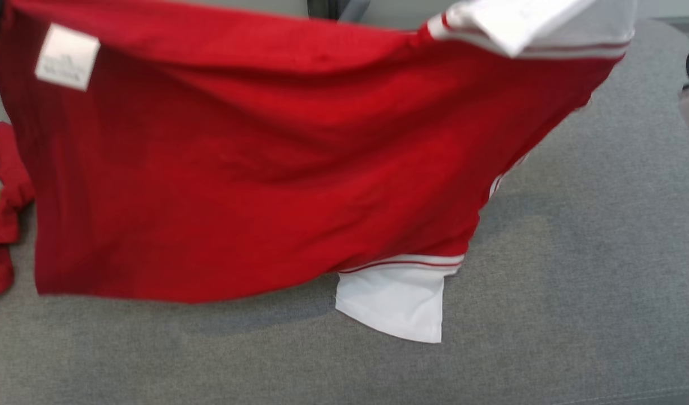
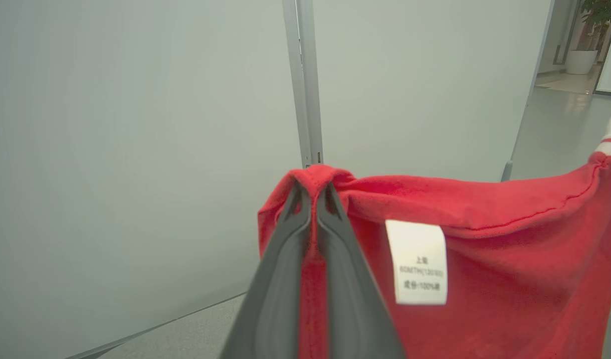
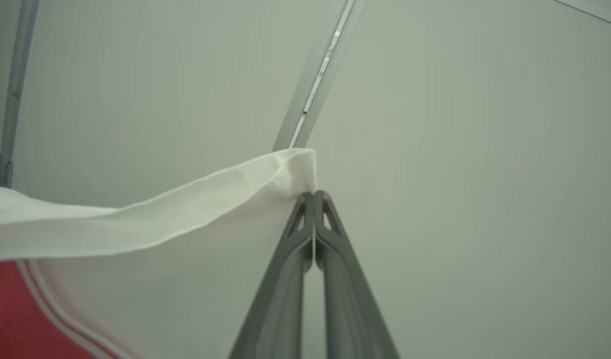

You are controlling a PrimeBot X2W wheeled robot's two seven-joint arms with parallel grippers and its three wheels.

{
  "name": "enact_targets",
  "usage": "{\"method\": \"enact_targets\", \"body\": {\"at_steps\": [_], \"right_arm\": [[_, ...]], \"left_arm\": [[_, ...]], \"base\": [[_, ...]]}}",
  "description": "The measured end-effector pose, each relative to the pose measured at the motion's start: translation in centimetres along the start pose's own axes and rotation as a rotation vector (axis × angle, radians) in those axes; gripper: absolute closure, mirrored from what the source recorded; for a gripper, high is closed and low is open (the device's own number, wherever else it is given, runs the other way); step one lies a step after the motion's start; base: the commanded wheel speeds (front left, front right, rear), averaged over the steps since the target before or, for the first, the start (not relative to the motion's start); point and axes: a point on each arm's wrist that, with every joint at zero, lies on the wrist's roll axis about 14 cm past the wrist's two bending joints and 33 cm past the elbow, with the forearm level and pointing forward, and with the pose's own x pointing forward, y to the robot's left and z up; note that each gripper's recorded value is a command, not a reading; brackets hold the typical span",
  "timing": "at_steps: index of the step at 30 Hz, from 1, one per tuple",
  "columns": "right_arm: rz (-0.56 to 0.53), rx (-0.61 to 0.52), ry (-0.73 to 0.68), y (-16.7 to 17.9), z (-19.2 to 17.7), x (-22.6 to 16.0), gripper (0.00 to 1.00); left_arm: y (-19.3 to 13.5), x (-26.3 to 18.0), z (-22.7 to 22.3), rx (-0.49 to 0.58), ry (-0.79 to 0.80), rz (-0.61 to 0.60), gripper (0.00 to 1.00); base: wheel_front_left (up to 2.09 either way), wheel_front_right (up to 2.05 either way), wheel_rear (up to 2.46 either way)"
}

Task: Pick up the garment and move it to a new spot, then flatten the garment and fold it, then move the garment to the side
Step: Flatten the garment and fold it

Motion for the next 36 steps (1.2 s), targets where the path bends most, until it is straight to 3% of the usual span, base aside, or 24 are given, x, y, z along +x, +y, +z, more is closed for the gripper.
{"method": "enact_targets", "body": {"at_steps": [9,12,16,19,21,25,30,36], "right_arm": [[-0.042,0.007,-0.064,-1.0,-2.6,12.3,1.0],[-0.053,-0.089,-0.086,-1.1,-3.1,16.3,1.0],[-0.087,-0.105,-0.165,-1.2,-3.1,20.7,1.0],[-0.11,-0.112,-0.173,-1.2,-5.8,23.5,1.0],[-0.101,-0.102,-0.151,-0.5,-8.4,24.3,1.0],[-0.044,-0.053,-0.066,2.7,-15.9,24.3,1.0],[0.047,0.026,0.108,7.8,-27.0,19.2,1.0],[0.122,0.078,0.227,11.7,-31.4,11.6,1.0]], "left_arm": [[8.0,12.0,0.1,0.125,0.02,0.113,1.0],[10.7,15.5,0.5,0.142,-0.048,0.179,1.0],[13.9,19.0,0.3,0.223,-0.151,0.263,1.0],[15.9,21.1,-1.4,0.329,-0.228,0.3,1.0],[16.9,21.8,-3.1,0.325,-0.258,0.314,1.0],[18.0,22.5,-11.6,0.291,-0.157,0.308,1.0],[17.1,19.9,-24.7,0.212,0.101,0.273,1.0],[14.0,14.8,-31.4,0.115,0.265,0.216,1.0]], "base": [[0.0,0.0,0.0],[0.0,0.0,0.0],[0.0,0.0,0.0],[0.0,0.0,0.0],[0.0,0.0,0.0],[0.0,0.0,0.0],[0.0,0.0,0.0],[0.0,0.0,0.0]]}}
